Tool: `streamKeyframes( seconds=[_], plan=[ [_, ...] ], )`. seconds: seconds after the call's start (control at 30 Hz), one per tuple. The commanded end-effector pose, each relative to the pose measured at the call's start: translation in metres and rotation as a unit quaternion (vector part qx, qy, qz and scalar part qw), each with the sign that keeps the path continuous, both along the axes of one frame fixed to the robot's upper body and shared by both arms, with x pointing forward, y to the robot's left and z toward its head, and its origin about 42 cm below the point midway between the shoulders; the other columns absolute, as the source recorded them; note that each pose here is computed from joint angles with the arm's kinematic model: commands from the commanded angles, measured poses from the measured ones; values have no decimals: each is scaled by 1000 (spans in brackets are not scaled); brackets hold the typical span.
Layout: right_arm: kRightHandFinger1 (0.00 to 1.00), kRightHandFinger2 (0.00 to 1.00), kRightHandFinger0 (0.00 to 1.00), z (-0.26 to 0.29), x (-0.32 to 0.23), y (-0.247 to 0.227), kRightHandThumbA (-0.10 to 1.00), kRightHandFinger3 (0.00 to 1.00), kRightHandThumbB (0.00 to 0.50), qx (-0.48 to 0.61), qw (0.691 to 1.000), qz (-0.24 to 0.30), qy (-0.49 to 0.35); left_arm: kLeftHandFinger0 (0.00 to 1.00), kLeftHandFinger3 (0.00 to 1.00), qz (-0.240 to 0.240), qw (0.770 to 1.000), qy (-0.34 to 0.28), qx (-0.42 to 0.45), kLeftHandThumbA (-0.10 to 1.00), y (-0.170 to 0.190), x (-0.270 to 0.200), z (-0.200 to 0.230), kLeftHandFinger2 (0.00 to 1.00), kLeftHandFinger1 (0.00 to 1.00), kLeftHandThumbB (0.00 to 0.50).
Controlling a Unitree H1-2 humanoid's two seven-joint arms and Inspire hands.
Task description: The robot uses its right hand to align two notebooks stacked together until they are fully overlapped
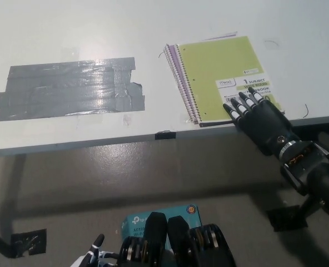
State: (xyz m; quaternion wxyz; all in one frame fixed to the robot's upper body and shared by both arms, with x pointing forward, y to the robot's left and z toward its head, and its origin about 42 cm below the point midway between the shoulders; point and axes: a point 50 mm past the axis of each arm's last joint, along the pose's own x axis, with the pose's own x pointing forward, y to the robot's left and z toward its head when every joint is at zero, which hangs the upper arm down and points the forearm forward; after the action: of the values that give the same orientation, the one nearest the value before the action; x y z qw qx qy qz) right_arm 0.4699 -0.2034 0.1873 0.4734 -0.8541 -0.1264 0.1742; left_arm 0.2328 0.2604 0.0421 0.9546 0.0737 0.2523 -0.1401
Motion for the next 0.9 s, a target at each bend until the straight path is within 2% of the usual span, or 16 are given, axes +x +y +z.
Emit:
streamKeyframes(
  seconds=[0.0, 0.13, 0.23, 0.3, 0.33, 0.43, 0.47, 0.6, 0.77, 0.8, 0.87],
  plan=[
    [1000, 1000, 1000, 14, 7, 1, 1000, 1000, 355, -11, 999, -33, 5, 147, 621, -5, 1000, -12, 4, 1000, 1, -1, 7, 514, 586, 500],
    [1000, 1000, 1000, 19, 8, 2, 1000, 1000, 341, -15, 999, -40, 4, 120, 648, -7, 1000, -12, 2, 1000, 1, -2, 5, 529, 570, 500],
    [1000, 1000, 1000, 26, 12, 3, 1000, 1000, 341, -14, 999, -47, 2, 132, 654, -9, 1000, -10, 6, 1000, 1, -2, 4, 612, 619, 500],
    [1000, 1000, 1000, 30, 13, 4, 1000, 1000, 344, -19, 998, -53, 3, 140, 615, -7, 1000, -10, -3, 1000, 1, -2, 4, 639, 637, 500],
    [1000, 1000, 1000, 38, 18, 7, 1000, 1000, 370, -20, 998, -62, 5, 138, 587, -4, 1000, -11, -5, 1000, 1, -2, 5, 621, 628, 500],
    [1000, 1000, 1000, 48, 24, 12, 1000, 1000, 377, -14, 998, -61, 6, 155, 586, -5, 1000, -13, 0, 1000, 2, -2, 5, 651, 628, 500],
    [1000, 1000, 1000, 53, 26, 16, 1000, 1000, 389, -9, 998, -56, 1, 158, 602, -7, 1000, -12, 2, 1000, 2, -2, 6, 632, 622, 500],
    [1000, 1000, 1000, 55, 25, 24, 1000, 1000, 385, -14, 999, -48, -3, 164, 618, -8, 1000, -12, 2, 1000, 2, -2, 5, 627, 618, 500],
    [1000, 1000, 1000, 53, 24, 27, 1000, 1000, 375, -27, 999, -47, -2, 186, 614, -11, 1000, -11, 5, 1000, 1, -4, 6, 675, 664, 500],
    [1000, 1000, 1000, 54, 24, 28, 1000, 1000, 357, -23, 999, -45, -4, 184, 623, -9, 1000, -8, -1, 1000, 1, -4, 6, 684, 673, 500],
    [1000, 1000, 1000, 55, 24, 28, 1000, 1000, 364, -23, 999, -44, -7, 223, 611, -6, 1000, -7, -8, 1000, 1, -4, 6, 725, 718, 500]
  ],
)
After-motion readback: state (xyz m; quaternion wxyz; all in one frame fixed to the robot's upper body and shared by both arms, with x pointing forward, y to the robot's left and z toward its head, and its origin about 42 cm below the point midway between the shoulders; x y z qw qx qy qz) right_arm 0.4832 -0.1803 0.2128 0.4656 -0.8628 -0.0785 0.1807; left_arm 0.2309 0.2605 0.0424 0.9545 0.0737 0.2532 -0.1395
